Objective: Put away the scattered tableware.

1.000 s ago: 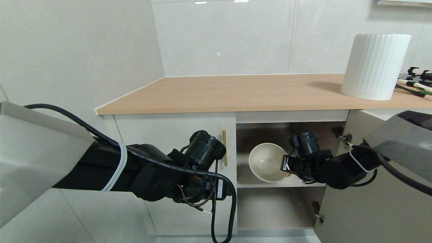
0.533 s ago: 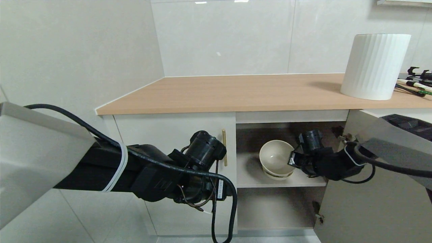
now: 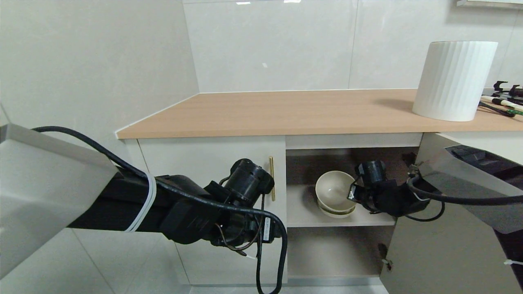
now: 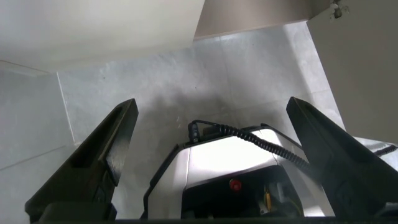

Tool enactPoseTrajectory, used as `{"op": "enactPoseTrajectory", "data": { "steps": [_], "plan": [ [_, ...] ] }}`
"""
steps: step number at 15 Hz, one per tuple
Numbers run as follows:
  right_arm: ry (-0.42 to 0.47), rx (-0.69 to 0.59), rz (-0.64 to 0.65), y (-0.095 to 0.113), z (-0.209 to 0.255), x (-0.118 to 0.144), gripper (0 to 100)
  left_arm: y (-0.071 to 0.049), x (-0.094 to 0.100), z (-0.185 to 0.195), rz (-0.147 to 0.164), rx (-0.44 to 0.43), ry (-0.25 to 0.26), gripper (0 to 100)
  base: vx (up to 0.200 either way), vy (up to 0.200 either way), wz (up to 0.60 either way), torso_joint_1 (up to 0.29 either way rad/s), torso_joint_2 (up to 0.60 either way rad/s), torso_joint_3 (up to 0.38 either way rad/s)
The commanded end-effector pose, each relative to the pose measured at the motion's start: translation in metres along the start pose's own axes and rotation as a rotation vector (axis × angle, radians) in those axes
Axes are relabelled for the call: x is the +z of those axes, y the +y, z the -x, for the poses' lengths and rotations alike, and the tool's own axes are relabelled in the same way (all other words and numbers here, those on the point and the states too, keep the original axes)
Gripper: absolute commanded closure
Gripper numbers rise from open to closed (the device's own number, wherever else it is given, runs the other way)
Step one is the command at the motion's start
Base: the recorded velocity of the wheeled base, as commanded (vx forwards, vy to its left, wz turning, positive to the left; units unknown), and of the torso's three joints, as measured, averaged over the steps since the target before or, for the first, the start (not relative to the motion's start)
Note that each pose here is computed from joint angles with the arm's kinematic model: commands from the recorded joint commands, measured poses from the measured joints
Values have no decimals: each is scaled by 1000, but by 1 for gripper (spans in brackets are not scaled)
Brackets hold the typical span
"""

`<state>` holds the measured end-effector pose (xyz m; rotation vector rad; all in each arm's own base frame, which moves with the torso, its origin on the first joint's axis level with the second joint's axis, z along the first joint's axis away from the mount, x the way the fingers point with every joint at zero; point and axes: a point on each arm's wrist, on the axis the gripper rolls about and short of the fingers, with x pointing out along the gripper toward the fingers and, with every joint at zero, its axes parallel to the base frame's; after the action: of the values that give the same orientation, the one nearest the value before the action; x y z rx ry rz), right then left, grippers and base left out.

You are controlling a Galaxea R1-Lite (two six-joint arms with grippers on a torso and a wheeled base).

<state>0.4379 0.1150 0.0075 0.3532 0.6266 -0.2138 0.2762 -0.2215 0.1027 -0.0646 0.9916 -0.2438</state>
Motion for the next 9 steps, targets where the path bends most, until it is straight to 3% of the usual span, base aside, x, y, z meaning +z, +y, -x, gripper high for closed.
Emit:
{"op": "enactPoseTrajectory", "data": {
  "steps": [1, 9],
  "plan": [
    [10, -8, 5, -2, -7, -5, 100, 0, -1, -2, -1, 3, 5, 0, 0, 0, 0, 0, 0, 0],
    [5, -28, 12, -1, -15, -8, 100, 0, -1, -3, -1, 5, 8, 0, 0, 0, 0, 0, 0, 0]
  ]
}}
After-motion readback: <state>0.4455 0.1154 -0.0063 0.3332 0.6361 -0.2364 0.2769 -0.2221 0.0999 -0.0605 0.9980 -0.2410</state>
